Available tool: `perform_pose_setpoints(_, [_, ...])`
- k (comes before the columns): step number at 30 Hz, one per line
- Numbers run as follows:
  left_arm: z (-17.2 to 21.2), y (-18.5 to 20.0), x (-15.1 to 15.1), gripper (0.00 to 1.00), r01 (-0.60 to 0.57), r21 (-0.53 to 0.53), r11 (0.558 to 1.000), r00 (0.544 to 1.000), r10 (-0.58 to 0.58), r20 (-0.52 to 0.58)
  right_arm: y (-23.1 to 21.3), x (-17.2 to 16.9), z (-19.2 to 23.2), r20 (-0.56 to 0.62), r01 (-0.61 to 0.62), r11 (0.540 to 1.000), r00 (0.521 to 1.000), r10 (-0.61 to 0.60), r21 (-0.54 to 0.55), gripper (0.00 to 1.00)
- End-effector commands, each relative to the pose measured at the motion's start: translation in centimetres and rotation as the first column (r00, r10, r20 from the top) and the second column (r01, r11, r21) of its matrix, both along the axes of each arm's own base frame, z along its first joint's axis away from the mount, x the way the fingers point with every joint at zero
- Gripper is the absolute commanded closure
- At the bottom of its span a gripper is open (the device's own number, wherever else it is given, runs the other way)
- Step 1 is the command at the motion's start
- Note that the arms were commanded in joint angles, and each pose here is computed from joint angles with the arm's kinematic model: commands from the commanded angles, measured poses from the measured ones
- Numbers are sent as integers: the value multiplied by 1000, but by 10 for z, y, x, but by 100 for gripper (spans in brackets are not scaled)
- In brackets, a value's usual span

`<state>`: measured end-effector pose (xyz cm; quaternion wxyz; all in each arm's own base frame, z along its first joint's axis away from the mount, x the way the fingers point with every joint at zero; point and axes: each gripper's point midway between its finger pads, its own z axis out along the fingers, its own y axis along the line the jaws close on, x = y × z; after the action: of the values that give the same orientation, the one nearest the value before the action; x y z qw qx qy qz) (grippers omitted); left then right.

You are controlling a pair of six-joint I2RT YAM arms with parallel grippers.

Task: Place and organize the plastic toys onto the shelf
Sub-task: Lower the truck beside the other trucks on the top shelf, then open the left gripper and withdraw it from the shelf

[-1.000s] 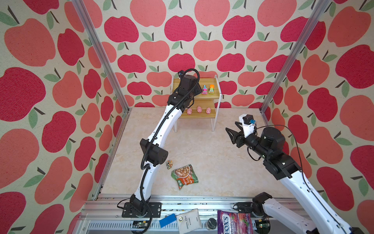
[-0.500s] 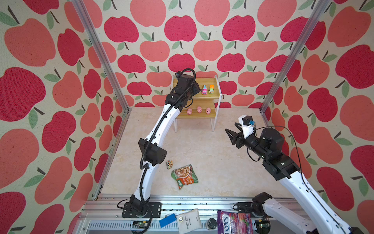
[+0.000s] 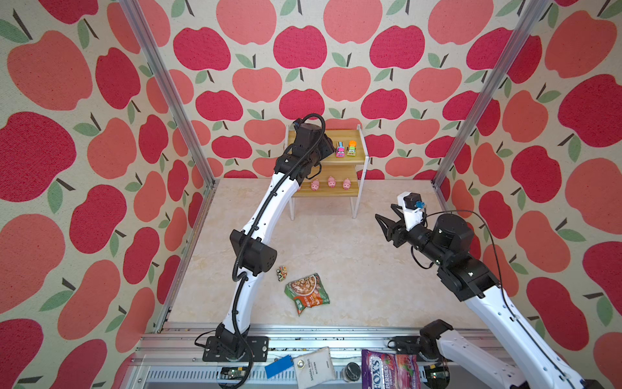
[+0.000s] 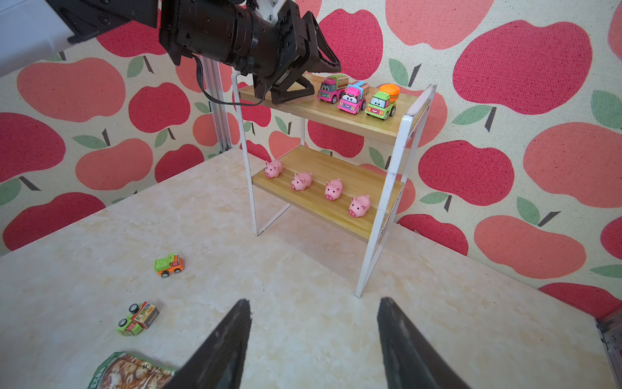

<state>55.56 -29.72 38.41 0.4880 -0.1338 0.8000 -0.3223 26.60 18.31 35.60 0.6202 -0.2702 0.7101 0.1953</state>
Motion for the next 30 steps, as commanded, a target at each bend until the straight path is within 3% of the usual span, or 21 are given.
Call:
perform_pose_setpoints(1, [2, -5, -11, 37, 24, -8, 1000, 999, -24, -23, -1, -2, 4, 5, 4, 1000, 1000, -4, 29, 37])
perform_pose_setpoints(16, [5, -13, -19, 37, 42, 7, 999, 999, -42, -17, -3, -6, 6, 4, 3, 999, 1000, -3, 40, 37])
perform_pose_setpoints(30, [27, 24, -29, 29, -23, 89, 996, 1000, 22, 15, -1, -4, 3, -8, 4, 1000, 1000, -3, 31, 36])
